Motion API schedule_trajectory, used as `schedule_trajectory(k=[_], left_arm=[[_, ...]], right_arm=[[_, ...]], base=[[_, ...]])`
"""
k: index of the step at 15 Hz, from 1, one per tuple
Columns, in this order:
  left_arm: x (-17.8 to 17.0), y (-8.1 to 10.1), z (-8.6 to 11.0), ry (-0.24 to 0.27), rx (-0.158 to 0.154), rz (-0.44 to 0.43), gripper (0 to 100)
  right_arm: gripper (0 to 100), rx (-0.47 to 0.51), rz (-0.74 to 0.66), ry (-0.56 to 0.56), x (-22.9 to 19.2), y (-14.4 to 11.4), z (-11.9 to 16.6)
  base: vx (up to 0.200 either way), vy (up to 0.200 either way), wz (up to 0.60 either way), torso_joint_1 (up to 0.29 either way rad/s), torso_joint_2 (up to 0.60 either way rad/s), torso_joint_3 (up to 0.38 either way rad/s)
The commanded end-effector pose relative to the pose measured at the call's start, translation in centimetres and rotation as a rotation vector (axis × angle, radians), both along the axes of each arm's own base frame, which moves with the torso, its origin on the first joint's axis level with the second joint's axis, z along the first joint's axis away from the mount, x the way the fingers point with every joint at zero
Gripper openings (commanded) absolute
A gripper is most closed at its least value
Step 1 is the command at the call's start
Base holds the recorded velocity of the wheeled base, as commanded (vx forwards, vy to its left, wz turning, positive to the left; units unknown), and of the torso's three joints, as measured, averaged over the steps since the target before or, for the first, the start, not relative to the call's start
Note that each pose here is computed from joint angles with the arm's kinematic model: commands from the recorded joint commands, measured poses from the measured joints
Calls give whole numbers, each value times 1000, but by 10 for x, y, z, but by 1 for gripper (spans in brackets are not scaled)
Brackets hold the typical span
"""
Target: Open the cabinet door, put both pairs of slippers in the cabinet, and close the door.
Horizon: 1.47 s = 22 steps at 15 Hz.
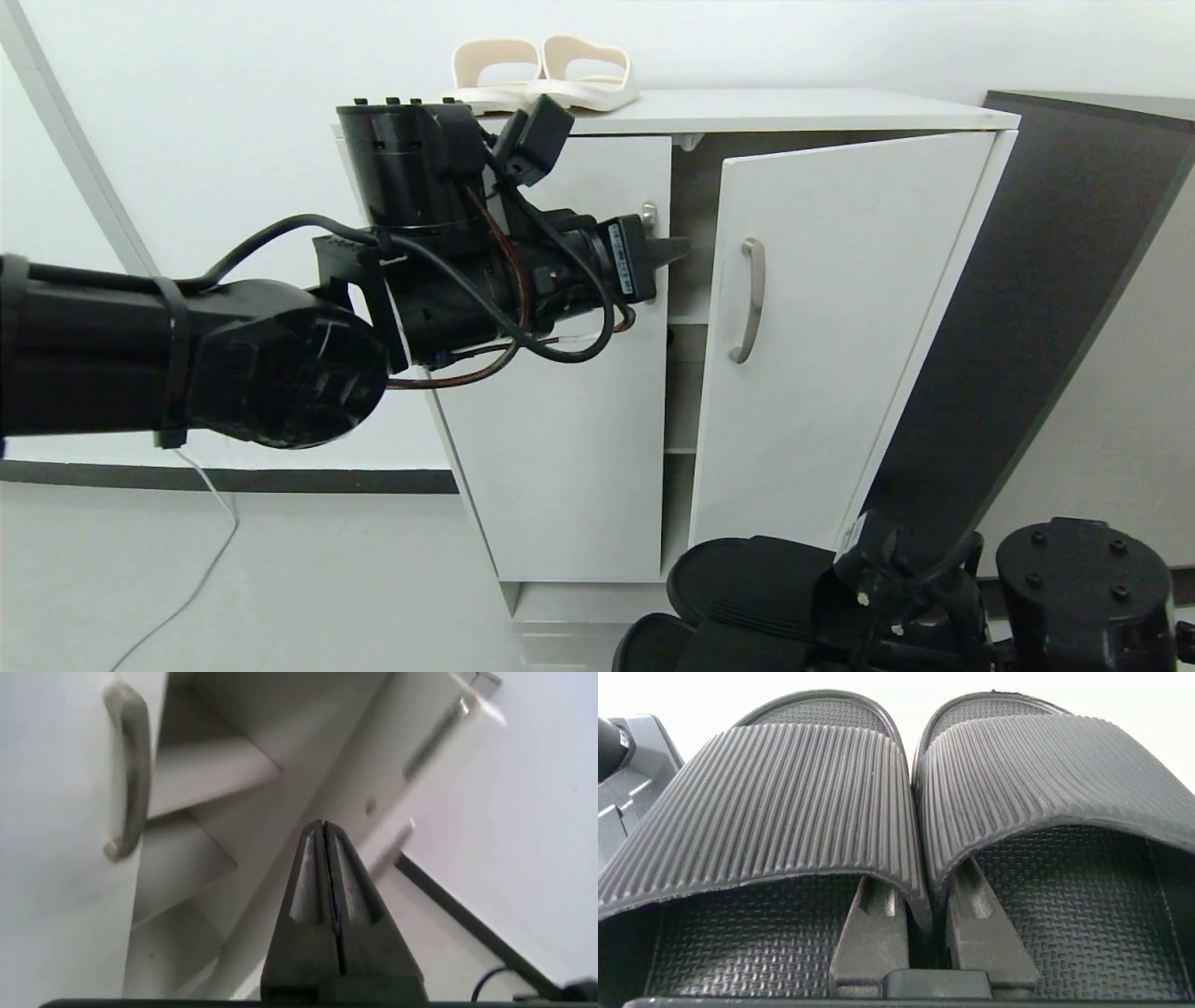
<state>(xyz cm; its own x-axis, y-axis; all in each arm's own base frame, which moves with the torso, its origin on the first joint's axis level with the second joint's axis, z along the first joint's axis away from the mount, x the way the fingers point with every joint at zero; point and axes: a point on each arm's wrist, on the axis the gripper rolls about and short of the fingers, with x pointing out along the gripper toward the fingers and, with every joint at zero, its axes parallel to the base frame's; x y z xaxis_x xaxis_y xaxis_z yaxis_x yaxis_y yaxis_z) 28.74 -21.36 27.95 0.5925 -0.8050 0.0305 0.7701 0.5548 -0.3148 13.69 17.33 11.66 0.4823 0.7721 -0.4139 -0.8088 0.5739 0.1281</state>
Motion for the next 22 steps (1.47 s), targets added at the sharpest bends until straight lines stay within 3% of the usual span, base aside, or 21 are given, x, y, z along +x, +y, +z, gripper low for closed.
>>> schedule_trajectory(k=[1,6,13,16,18,19,22], left_arm=[[19,-12,-5,27,7,5,0],[47,-32,-12,16,-3,8,0],[47,-32,-13,17,-2,9,0],[47,-33,-14,25,-4,26,0],[37,-44,-15,29,-2,46,0],[23,-53,-18,31,8,14,0],[-24,-74,-14,16,-3,-101,0]], right_arm=[[0,-3,2,1,0,1,-1],[0,-29,18,-13,-1,0,-4],[0,-50,40,2,-6,2,-10],[0,-57,60,10,-10,3,-12],[0,-68,77,18,-14,3,-14],[0,-68,78,18,-15,4,-14],[0,-68,81,18,-15,4,-15]], base=[[0,0,0,0,0,0],[0,0,0,0,0,0],[0,0,0,0,0,0],[-200,0,0,1,1,5],[-200,0,0,5,-5,2],[-200,0,0,2,2,2],[-200,0,0,1,1,5]])
